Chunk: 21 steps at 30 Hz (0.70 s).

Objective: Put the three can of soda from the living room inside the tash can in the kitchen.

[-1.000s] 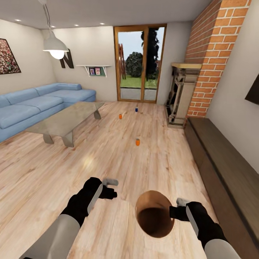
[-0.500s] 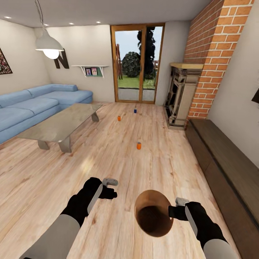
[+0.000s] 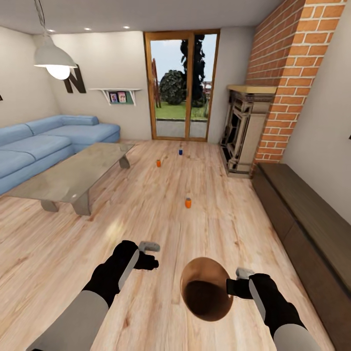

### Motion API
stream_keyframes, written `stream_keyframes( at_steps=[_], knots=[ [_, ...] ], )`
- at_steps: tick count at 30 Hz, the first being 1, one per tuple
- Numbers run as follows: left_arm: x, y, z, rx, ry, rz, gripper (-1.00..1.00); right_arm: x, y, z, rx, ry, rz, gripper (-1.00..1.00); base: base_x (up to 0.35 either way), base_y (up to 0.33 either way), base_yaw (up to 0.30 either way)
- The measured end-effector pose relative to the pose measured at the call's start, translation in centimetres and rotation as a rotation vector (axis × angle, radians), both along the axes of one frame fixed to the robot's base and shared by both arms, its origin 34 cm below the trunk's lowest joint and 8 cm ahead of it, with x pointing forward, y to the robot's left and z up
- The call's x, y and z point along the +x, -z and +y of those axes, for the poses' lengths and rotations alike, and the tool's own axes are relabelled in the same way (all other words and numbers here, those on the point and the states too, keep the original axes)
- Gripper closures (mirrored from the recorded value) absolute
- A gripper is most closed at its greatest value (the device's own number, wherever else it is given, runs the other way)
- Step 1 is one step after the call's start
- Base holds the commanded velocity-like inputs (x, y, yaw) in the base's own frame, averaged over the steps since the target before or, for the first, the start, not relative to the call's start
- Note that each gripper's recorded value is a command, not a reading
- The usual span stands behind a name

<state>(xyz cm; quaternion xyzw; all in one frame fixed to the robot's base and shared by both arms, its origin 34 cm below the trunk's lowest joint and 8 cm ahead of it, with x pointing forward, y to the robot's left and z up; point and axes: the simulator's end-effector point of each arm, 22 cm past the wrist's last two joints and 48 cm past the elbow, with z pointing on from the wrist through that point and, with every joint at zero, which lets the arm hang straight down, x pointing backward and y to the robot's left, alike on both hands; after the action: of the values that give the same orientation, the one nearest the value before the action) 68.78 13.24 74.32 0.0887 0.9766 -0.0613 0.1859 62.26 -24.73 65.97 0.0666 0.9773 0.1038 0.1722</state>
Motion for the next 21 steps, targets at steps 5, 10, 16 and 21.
stream_keyframes(
  at_steps=[5,10,16,21],
  knots=[
    [0.0,0.02,0.03,0.001,0.0,0.0,-1.0,0.03,-0.04,0.17,0.008,0.003,-0.001,1.0,0.347,0.005,-0.123],
    [-0.26,0.33,0.02,0.004,0.002,0.008,-1.0,0.01,-0.01,0.15,0.003,0.0,0.0,1.0,0.347,0.001,-0.258],
    [-0.32,0.37,-0.12,0.007,0.007,0.008,-1.0,0.0,0.0,0.14,0.002,-0.001,0.0,1.0,0.348,0.0,-0.287],
    [-0.34,0.39,-0.15,0.008,0.009,0.008,-1.0,0.01,-0.01,0.18,0.003,-0.001,0.0,1.0,0.348,0.008,-0.288]
  ],
)
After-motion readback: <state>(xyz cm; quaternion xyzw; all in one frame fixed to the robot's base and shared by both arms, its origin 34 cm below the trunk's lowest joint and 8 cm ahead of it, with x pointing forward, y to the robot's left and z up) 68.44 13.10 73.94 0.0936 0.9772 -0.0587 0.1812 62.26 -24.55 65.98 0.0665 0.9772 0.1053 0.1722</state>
